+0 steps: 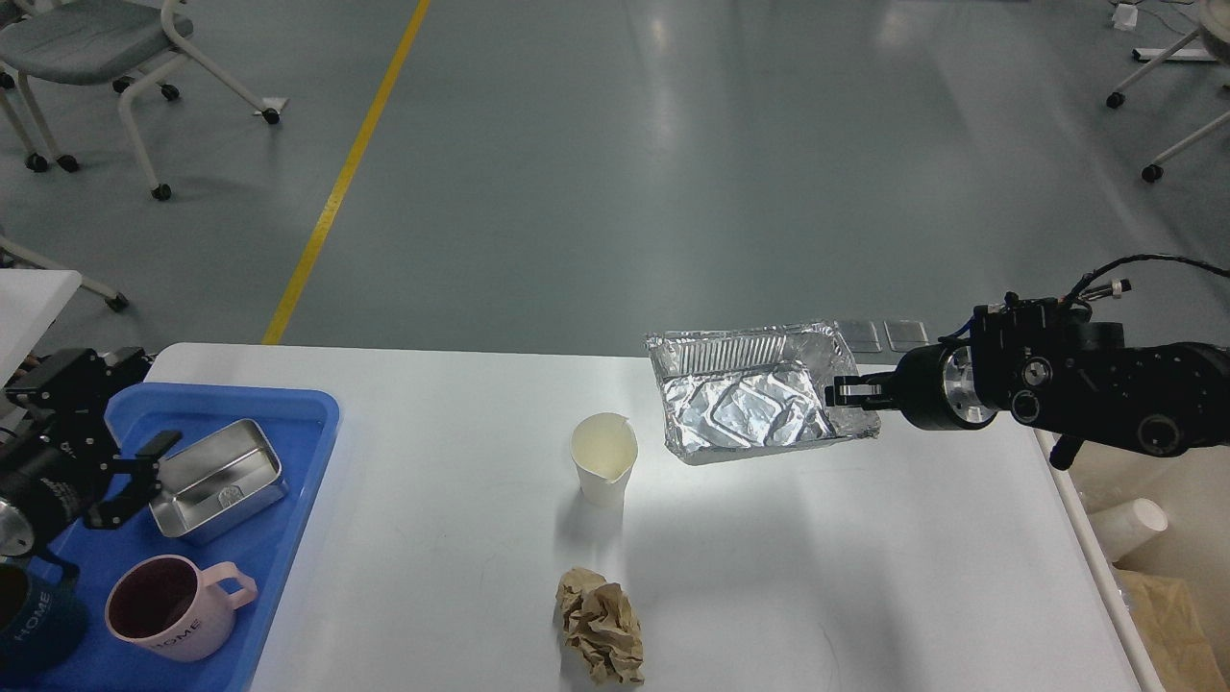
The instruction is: Tidy desktop
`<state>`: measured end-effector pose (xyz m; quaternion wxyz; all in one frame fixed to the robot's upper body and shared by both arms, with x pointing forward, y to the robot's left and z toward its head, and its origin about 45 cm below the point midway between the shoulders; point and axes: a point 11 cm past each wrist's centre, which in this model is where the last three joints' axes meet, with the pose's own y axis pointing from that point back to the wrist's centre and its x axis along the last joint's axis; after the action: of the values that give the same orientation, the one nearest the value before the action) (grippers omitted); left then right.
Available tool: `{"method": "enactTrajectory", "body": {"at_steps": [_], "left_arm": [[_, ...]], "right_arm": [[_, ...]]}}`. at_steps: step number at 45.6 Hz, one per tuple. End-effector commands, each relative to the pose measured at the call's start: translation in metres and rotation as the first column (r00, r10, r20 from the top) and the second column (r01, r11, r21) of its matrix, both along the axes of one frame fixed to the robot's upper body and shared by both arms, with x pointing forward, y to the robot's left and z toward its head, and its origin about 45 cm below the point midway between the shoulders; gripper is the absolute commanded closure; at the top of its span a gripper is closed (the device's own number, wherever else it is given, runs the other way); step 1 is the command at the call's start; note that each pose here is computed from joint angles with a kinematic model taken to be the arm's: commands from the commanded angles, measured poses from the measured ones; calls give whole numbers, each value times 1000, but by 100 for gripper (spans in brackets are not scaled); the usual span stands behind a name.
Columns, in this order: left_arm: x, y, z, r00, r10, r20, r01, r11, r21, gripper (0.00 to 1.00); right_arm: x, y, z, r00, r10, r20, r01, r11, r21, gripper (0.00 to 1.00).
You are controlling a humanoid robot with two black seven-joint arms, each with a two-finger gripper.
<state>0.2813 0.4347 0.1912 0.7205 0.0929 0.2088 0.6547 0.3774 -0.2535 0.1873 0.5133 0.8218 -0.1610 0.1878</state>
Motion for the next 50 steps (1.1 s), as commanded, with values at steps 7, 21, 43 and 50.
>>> {"method": "enactTrajectory", "body": {"at_steps": [7,21,43,50], "left_arm": [[-14,53,45,997,-49,-57,63,955,290,4],[-12,75,97,989,-139,-49,144,830,539,4],[18,17,92,916,-400,-20,360,800,480,4],[29,-21,70,814,-568,-122,530,642,553,4]], "right_arm": [[0,1,0,1000,2,0,-2,1000,2,100],[0,0,0,1000,0,3,0,1000,0,100],[0,-5,2,1000,-13,7,13,1000,3,100],[-1,-4,2,1000,-11,7,11,1000,5,100]]}}
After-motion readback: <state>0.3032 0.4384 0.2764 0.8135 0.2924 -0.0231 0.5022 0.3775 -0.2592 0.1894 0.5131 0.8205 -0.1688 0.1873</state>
